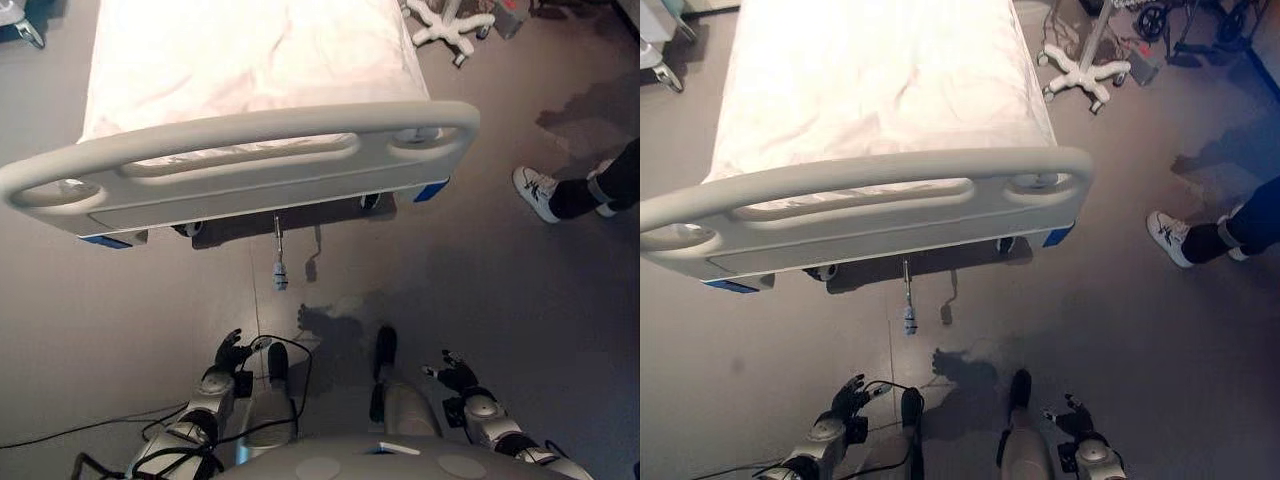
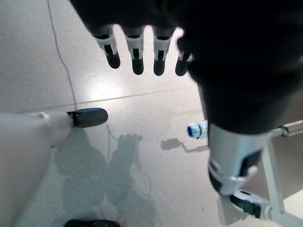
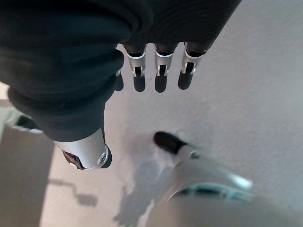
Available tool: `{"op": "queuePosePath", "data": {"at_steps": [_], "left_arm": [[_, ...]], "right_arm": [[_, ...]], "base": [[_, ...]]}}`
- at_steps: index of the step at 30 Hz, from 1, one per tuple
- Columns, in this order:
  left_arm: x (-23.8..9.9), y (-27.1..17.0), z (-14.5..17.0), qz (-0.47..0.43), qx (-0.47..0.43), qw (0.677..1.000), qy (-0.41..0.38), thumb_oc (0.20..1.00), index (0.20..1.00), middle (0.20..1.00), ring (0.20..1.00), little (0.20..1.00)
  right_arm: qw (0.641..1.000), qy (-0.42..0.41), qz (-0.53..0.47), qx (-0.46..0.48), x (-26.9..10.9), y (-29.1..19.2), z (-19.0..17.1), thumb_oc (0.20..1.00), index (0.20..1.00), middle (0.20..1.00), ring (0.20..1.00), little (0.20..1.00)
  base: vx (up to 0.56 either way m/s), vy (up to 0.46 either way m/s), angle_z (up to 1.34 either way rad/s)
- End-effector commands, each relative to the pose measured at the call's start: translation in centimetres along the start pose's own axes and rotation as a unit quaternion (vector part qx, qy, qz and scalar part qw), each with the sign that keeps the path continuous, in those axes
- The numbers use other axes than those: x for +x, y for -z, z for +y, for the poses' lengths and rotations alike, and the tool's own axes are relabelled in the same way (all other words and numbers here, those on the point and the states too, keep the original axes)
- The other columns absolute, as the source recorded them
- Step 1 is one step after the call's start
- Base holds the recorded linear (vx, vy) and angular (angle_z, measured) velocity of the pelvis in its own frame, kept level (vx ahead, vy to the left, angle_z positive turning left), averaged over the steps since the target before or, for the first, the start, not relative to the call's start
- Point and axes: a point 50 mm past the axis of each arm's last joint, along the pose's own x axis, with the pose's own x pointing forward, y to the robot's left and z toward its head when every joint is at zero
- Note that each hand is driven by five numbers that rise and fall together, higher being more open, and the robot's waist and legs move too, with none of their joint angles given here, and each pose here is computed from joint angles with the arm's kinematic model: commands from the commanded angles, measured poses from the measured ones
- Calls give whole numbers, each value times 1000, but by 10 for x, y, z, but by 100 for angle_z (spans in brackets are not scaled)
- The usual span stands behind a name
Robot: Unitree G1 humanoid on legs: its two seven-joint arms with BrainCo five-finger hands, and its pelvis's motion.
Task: Raise the hospital bed
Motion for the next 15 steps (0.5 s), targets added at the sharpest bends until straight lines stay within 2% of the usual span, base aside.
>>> {"op": "queuePosePath", "data": {"at_steps": [1, 6, 15], "left_arm": [[6, -24, 0, -35, -24, 999, -14, 1000, 1000, 1000, 1000, 1000], [11, -51, -4, -69, -47, 996, -4, 1000, 1000, 1000, 1000, 1000], [12, -124, -13, -171, -97, 980, 11, 1000, 1000, 1000, 1000, 1000]], "right_arm": [[999, 29, -33, 18, 6, -19, -16, 1000, 1000, 1000, 1000, 1000], [999, 13, -31, 35, 9, -24, -18, 1000, 1000, 1000, 1000, 1000], [997, 18, -45, 58, 11, -34, -20, 1000, 1000, 1000, 1000, 1000]], "base": [[-85, 6, -7], [-43, -2, -4], [-27, 1, -2]]}}
